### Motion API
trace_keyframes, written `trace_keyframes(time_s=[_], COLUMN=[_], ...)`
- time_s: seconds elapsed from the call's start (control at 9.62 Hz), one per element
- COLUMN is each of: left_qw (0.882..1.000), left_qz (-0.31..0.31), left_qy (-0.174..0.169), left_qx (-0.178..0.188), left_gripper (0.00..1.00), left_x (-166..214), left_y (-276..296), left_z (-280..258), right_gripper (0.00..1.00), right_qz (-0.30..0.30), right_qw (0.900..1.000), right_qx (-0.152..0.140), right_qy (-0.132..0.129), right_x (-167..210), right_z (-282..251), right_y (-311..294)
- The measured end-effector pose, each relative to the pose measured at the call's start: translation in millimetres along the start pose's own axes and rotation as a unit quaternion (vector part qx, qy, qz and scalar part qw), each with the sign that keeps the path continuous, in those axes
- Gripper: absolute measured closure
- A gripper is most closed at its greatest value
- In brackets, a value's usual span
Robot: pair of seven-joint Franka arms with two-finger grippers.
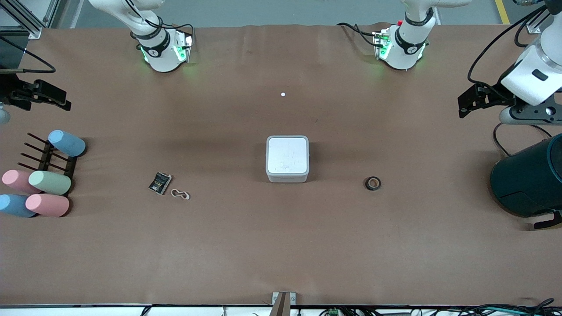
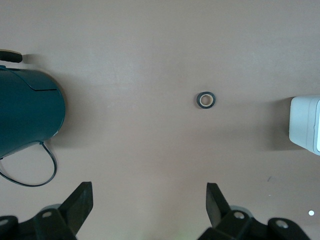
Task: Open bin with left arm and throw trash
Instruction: 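Move the left gripper to the bin while the right gripper nears the packet, then open the bin lid with the left gripper while the right gripper grasps tissues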
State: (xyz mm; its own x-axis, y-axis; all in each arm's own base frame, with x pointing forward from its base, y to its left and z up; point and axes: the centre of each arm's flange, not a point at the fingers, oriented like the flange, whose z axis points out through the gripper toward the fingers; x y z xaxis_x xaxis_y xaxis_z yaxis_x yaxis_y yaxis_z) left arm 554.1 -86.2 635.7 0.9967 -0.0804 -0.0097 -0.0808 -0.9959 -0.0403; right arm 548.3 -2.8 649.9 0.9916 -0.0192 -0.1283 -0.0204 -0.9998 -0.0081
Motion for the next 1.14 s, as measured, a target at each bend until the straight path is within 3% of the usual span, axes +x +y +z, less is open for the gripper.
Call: trace_keyframes(time_s=[0.31, 0.62, 0.73, 0.94, 1.14], left_qw=[1.000, 0.998, 0.997, 0.995, 0.991], left_qz=[-0.004, 0.027, 0.035, 0.071, 0.102], left_qy=[-0.017, -0.053, -0.055, -0.036, -0.002], left_qx=[-0.005, -0.034, -0.043, -0.062, -0.087], left_gripper=[0.00, 0.06, 0.13, 0.47, 0.76], left_x=[1.2, 16.9, 32.7, 56.1, 61.2], left_y=[-8.8, 57.7, 99.4, 216.9, 313.0], left_z=[7.1, 52.4, 85.2, 165.4, 231.4], right_gripper=[0.00, 0.00, 0.00, 0.00, 0.00], right_qz=[0.000, -0.002, -0.007, -0.012, 0.002], right_qw=[1.000, 1.000, 1.000, 1.000, 0.999], right_qx=[0.000, 0.000, -0.001, -0.004, -0.009], right_qy=[-0.002, -0.011, -0.012, -0.019, -0.042], right_x=[0.0, 5.5, 14.3, 35.6, 58.0], right_z=[1.0, 19.0, 41.1, 114.4, 190.6], right_y=[0.2, -2.5, -8.1, -25.3, -36.3])
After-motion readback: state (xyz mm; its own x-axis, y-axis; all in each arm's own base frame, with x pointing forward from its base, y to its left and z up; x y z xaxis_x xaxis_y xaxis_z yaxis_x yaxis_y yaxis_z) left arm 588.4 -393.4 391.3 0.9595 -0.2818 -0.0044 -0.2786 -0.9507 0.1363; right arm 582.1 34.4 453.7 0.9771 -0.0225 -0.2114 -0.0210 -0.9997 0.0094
